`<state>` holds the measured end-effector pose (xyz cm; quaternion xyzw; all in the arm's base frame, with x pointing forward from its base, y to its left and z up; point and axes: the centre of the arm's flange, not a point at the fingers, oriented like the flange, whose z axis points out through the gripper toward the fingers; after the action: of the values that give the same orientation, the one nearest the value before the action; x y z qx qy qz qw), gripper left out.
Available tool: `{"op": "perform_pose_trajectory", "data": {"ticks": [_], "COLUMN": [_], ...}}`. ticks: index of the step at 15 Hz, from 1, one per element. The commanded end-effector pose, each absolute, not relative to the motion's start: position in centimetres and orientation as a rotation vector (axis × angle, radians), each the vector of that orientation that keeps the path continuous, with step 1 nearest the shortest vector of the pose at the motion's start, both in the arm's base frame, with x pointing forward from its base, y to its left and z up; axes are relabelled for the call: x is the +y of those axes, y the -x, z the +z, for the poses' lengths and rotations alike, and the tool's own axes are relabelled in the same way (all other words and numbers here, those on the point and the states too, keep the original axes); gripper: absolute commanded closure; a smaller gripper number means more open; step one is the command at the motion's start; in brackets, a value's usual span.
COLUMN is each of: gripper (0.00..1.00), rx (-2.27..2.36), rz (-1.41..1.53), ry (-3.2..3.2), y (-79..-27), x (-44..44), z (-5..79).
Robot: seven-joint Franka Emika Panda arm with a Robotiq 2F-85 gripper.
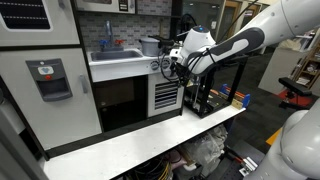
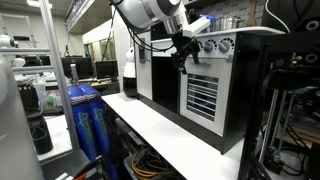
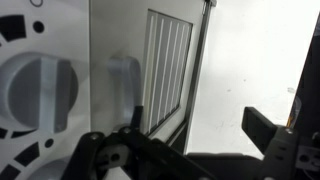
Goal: Open the kitchen cabinet, take the lid off the silver pot and put it in the kitchen cabinet
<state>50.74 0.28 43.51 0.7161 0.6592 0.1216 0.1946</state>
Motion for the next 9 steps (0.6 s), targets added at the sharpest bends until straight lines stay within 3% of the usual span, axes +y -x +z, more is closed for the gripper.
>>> {"op": "perform_pose_trajectory", "data": {"ticks": [1, 9], "gripper": [0.0, 0.0], "rx": [1.799, 1.771], "rz": [0.355, 0.389], "ry": [-1.974, -1.946], "y": [-50.81, -51.37], "x": [0.02, -0.17], "z": [43.96, 44.24]}}
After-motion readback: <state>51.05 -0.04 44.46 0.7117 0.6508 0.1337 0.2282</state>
